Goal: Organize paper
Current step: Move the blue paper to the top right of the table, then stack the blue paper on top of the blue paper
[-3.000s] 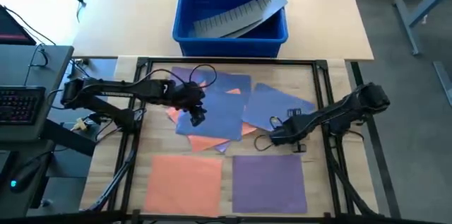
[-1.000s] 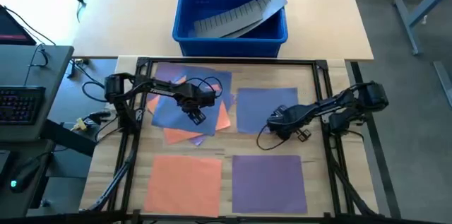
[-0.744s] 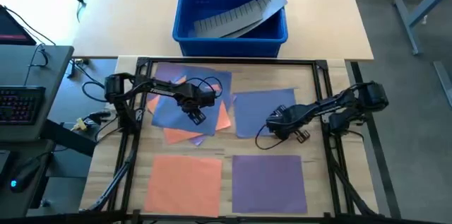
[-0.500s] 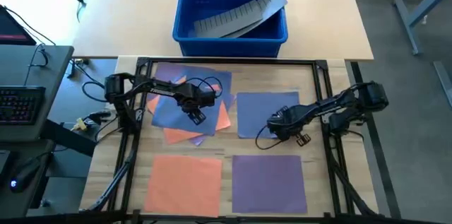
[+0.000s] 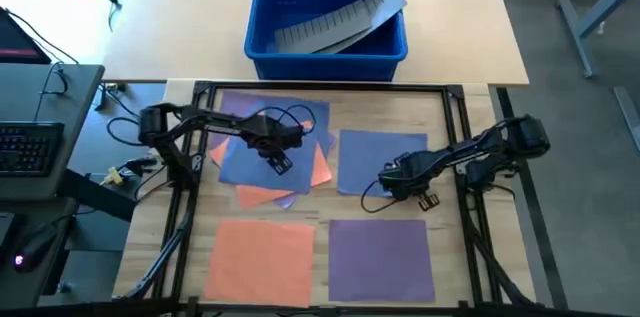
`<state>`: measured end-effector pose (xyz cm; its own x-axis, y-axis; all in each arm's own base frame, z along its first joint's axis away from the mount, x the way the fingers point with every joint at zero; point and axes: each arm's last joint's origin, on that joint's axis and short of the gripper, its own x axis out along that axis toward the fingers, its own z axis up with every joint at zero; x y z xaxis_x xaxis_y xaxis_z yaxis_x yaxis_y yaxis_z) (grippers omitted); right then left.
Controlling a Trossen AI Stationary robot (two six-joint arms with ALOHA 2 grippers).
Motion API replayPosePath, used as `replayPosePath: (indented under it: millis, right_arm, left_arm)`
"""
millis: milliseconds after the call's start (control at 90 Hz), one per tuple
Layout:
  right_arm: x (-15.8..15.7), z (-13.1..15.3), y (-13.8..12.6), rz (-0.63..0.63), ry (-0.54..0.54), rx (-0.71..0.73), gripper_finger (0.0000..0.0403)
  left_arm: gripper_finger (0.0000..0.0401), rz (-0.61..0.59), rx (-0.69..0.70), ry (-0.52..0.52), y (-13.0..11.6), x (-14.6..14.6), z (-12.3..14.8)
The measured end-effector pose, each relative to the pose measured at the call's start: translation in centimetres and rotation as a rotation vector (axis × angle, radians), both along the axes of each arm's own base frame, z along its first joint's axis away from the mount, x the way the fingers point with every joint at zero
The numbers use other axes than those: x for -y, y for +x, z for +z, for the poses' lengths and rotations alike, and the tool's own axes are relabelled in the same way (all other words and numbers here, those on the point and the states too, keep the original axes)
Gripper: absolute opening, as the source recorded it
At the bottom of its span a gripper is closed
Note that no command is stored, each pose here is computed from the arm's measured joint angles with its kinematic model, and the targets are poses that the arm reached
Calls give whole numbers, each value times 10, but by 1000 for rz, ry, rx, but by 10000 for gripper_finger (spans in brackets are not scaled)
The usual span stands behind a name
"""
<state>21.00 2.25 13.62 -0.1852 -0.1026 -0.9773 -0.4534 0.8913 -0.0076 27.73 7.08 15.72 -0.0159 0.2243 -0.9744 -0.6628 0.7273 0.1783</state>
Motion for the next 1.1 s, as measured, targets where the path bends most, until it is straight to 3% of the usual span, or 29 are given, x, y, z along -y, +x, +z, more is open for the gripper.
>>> replayPosePath:
  millis: [289, 556, 667, 800, 1000, 1100]
  right_arm:
    - [0, 4, -3, 77, -58, -54, 177]
    - [-4, 32, 13, 48, 25, -45, 216]
    - [-4, 47, 27, -67, 65, 31, 214]
    - [10, 66, 54, -307, 147, 220, 212]
    - [66, 94, 98, -689, 303, 674, 211]
    - [106, 102, 114, -929, 406, 910, 211]
  left_arm:
    - [165, 9, 52, 7, -4, 1, 16]
    - [165, 6, 190, 22, -8, 3, 63]
    - [165, 9, 236, -46, -17, 10, 80]
    - [165, 26, 234, -139, -38, 27, 84]
    - [142, 136, 208, -255, -81, 43, 48]
    - [123, 150, 262, -329, -90, 45, 29]
